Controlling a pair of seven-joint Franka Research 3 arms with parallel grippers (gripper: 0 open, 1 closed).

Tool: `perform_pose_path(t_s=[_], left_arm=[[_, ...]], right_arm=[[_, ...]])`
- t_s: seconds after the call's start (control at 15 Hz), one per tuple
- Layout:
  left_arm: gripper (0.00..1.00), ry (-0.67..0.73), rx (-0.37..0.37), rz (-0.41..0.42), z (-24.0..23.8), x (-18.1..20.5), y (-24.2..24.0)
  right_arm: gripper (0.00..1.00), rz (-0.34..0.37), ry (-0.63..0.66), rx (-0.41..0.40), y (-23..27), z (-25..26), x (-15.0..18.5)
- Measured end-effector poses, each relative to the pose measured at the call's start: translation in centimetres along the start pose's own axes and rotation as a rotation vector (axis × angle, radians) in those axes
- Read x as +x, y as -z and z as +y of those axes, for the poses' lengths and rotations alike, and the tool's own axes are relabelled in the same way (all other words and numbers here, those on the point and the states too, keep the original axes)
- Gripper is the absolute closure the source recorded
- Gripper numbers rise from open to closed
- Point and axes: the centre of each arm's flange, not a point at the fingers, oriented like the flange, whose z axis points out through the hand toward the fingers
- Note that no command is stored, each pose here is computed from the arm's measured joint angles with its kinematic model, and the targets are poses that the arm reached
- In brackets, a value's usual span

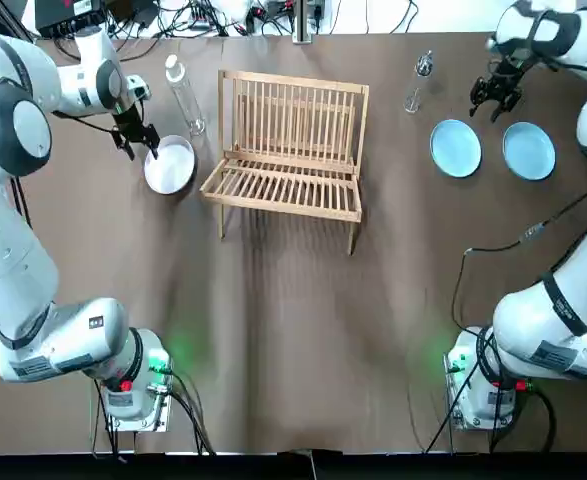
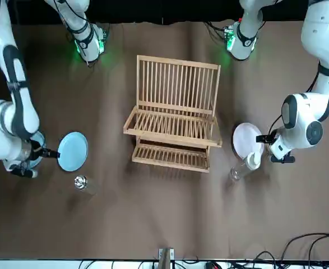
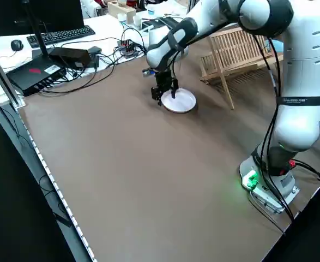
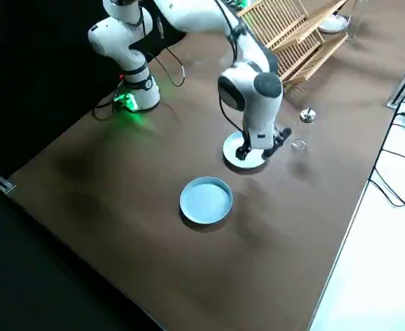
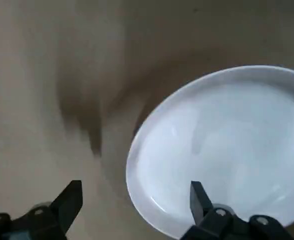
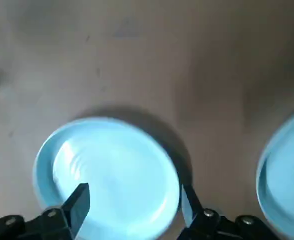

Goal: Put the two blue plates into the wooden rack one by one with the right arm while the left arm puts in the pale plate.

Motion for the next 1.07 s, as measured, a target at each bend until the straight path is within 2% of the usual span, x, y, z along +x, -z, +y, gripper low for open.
perform_pose_path(t_s=[0.07,0.27,0.33,0.4,0.6,0.93,1.07], left_arm=[[0.08,0.006,-0.003,-0.002,-0.4,0.1,-0.5],[0.38,0.010,-0.006,-0.004,-0.6,0.1,-0.9],[0.41,0.010,-0.006,-0.005,-0.6,0.1,-0.9],[0.43,0.010,-0.006,-0.005,-0.6,0.1,-1.0],[0.70,0.009,-0.006,-0.006,-0.6,0.1,-1.0],[0.73,0.009,-0.008,-0.013,-0.6,0.1,-1.4],[0.82,0.009,-0.008,-0.014,-0.6,0.1,-1.5]], right_arm=[[0.18,0.013,-0.002,-0.002,-1.3,0.2,0.4],[0.19,0.002,0.024,-0.002,-3.2,1.1,0.6],[0.19,0.000,0.041,0.000,-3.2,1.8,0.5],[0.24,-0.007,0.066,0.003,-3.3,2.8,0.4],[0.27,-0.039,0.118,0.014,-4.8,4.7,-0.1],[0.33,-0.074,0.161,0.024,-7.0,3.5,-0.4],[0.48,-0.082,0.187,0.026,-7.1,3.2,-0.5]])
